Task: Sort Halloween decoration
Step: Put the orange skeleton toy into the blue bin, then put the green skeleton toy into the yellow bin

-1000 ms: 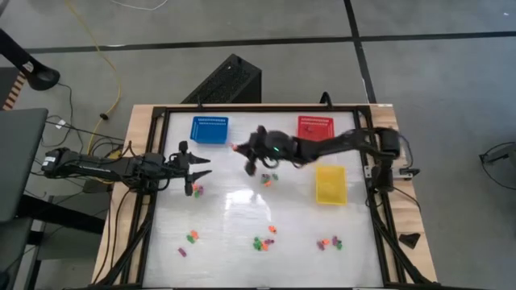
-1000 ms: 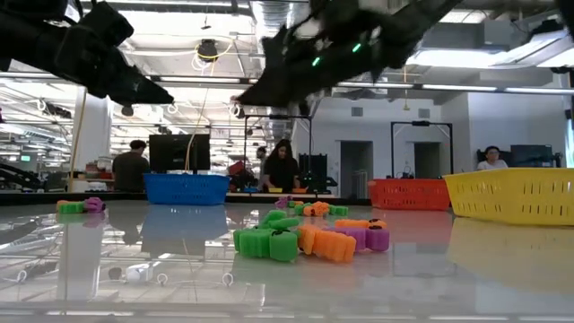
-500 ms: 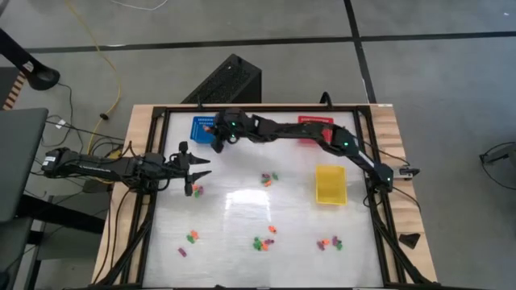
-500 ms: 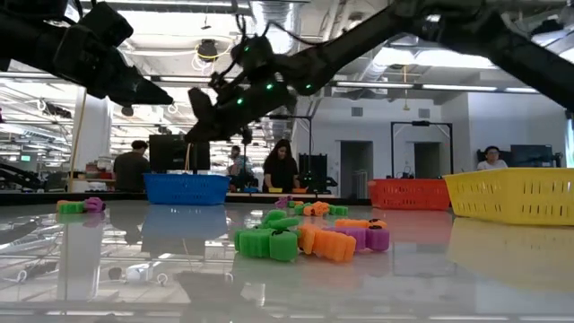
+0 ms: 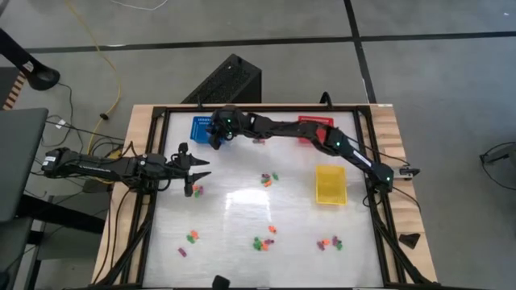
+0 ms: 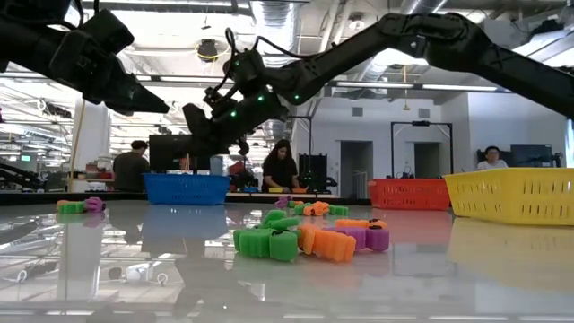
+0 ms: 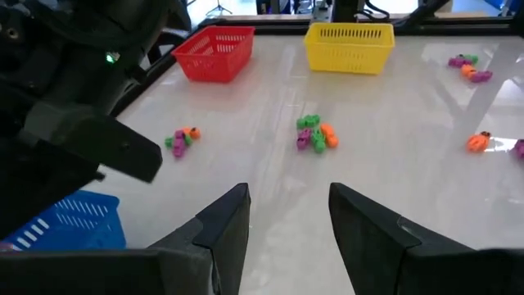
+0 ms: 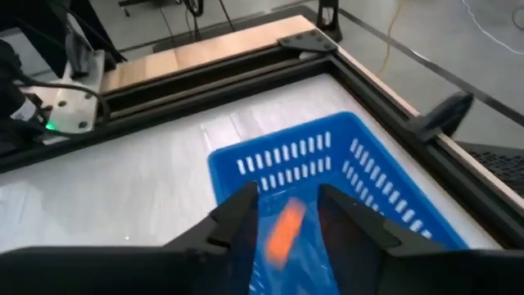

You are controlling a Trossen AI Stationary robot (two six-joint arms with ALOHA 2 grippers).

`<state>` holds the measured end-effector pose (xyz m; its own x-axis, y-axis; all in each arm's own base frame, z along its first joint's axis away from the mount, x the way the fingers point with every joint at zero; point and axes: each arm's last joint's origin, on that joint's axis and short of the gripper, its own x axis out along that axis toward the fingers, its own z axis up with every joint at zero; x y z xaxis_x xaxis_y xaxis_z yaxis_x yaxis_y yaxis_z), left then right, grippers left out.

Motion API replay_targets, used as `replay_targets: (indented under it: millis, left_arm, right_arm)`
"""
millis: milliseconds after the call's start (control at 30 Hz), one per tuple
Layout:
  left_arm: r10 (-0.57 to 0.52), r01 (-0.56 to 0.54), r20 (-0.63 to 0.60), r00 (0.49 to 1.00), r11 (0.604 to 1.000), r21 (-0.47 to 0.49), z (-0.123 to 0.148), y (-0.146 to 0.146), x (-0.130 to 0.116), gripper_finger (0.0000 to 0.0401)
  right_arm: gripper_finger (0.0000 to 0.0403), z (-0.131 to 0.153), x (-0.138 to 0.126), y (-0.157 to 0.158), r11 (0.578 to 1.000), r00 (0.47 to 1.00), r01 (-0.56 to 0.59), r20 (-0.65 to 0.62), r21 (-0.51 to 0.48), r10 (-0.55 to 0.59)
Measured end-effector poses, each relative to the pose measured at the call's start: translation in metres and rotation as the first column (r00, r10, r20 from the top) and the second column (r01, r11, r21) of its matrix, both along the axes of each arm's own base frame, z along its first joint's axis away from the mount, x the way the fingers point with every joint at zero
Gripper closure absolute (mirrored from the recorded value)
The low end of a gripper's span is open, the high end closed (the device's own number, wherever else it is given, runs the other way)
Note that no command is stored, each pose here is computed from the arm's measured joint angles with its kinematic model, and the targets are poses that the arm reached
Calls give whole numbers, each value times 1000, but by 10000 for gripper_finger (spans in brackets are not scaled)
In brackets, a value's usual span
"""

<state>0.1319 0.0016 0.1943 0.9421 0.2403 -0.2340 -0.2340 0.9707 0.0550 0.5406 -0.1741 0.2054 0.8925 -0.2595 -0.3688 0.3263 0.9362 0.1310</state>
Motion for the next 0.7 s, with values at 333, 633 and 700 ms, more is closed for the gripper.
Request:
replay_targets:
  millis: [333, 633, 700]
  left_arm:
    - [6, -6, 6, 1000, 1000, -25, 0, 0, 0, 241]
    - [29, -30, -10, 1000, 991, -130, -4, 0, -1, 241]
    - [15, -16, -4, 1000, 977, -213, -5, -1, -1, 241]
  right_arm:
    - [179, 38, -22, 2, 999, 994, 13, -111, 34, -9]
    - [183, 110, -79, 71, 981, 897, -156, -400, 116, 190]
    - [185, 124, -96, 97, 968, 842, -217, -477, 129, 252]
